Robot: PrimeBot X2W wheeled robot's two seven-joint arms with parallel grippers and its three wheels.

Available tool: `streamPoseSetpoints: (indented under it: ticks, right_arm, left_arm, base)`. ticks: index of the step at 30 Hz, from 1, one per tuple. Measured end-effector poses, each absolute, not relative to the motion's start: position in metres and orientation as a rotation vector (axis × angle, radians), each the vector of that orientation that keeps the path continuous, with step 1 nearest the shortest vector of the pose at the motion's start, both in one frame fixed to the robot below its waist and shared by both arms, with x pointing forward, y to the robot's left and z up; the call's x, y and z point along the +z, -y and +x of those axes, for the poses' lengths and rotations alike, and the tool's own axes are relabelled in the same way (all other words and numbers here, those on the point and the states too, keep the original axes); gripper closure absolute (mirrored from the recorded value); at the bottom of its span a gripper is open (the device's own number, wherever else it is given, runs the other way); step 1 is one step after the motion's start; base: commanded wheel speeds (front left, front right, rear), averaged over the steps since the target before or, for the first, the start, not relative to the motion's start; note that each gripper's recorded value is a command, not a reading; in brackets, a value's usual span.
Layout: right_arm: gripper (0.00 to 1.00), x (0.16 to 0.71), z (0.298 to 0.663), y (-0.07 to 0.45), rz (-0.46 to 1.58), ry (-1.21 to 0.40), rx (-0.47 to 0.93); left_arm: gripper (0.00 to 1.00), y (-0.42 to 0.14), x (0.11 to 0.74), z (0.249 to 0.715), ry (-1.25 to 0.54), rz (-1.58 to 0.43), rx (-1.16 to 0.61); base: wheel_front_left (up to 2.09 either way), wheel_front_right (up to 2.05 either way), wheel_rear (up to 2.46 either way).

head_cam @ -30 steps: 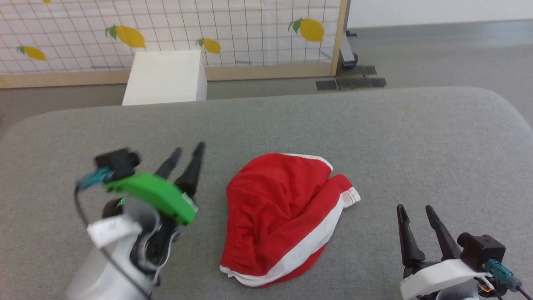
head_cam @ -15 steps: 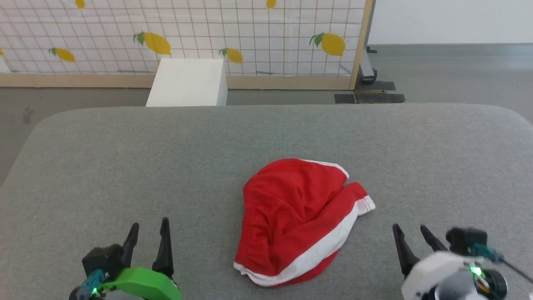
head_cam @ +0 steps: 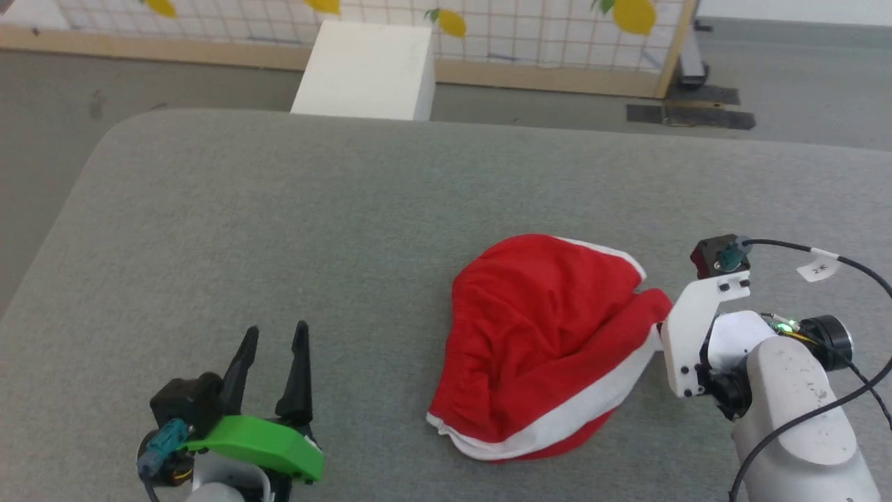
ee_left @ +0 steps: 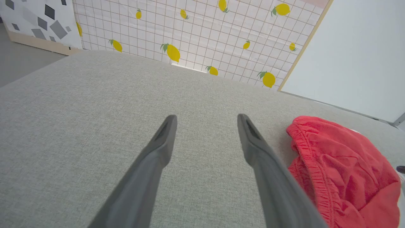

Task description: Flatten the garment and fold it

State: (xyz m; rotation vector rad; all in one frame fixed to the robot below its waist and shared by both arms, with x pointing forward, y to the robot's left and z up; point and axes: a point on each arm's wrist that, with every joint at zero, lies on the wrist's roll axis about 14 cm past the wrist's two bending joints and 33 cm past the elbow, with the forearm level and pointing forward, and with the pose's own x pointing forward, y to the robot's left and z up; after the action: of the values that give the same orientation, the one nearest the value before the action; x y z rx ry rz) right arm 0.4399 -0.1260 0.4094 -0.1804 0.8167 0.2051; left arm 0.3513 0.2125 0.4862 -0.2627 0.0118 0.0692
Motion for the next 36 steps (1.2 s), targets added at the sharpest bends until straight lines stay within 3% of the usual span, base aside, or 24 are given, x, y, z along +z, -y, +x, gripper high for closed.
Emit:
streamPoseSetpoints:
  ticks: [5,6,7,8,12,17,20,24,25,26,32,36]
  right_arm:
    - [0.0,0.377,0.434,0.109,-0.206,-0.929,0.259]
    - [0.59,0.374,0.435,0.105,-0.201,-0.936,0.269]
    - [0.84,0.372,0.436,0.102,-0.198,-0.938,0.277]
    - [1.0,0.372,0.439,0.101,-0.192,-0.931,0.282]
    - [1.0,0.385,0.45,0.1,-0.106,-0.851,0.266]
    - [1.0,0.431,0.468,0.156,0.021,-0.653,0.091]
    - [1.0,0.431,0.442,0.203,0.064,-0.649,-0.037]
    - [1.0,0.391,0.376,0.235,0.144,-0.81,-0.12]
    - [0.64,0.385,0.366,0.236,0.17,-0.828,-0.124]
    - [0.0,0.382,0.357,0.237,0.22,-0.828,-0.127]
    - [0.0,0.435,0.367,0.273,0.325,-0.484,-0.222]
    - [0.0,0.442,0.357,0.288,0.325,-0.429,-0.267]
  left_arm:
    - [0.0,-0.218,0.478,0.351,-0.033,-0.256,0.09]
    - [0.0,-0.221,0.474,0.35,-0.043,-0.252,0.098]
    - [0.0,-0.223,0.471,0.349,-0.052,-0.246,0.107]
    - [0.0,-0.225,0.469,0.349,-0.059,-0.242,0.114]
    - [0.0,-0.226,0.468,0.35,-0.057,-0.246,0.121]
    - [0.0,-0.222,0.475,0.352,-0.032,-0.253,0.107]
    - [0.0,-0.213,0.479,0.353,-0.017,-0.262,0.081]
    - [0.0,-0.198,0.481,0.354,-0.011,-0.275,0.041]
    - [0.0,-0.196,0.481,0.354,-0.013,-0.276,0.035]
    - [0.0,-0.194,0.481,0.355,-0.013,-0.276,0.027]
    - [0.0,-0.155,0.491,0.363,-0.023,-0.354,-0.094]
    - [0.0,-0.097,0.483,0.364,-0.18,-0.422,-0.276]
  base:
    - [0.0,0.0,0.0]
    - [0.0,0.0,0.0]
    - [0.0,0.0,0.0]
    - [0.0,0.0,0.0]
    - [0.0,0.0,0.0]
    - [0.0,0.0,0.0]
    - [0.0,0.0,0.0]
    - [0.0,0.0,0.0]
    - [0.0,0.0,0.0]
    - [0.0,0.0,0.0]
    - [0.0,0.0,0.0]
    - [0.0,0.0,0.0]
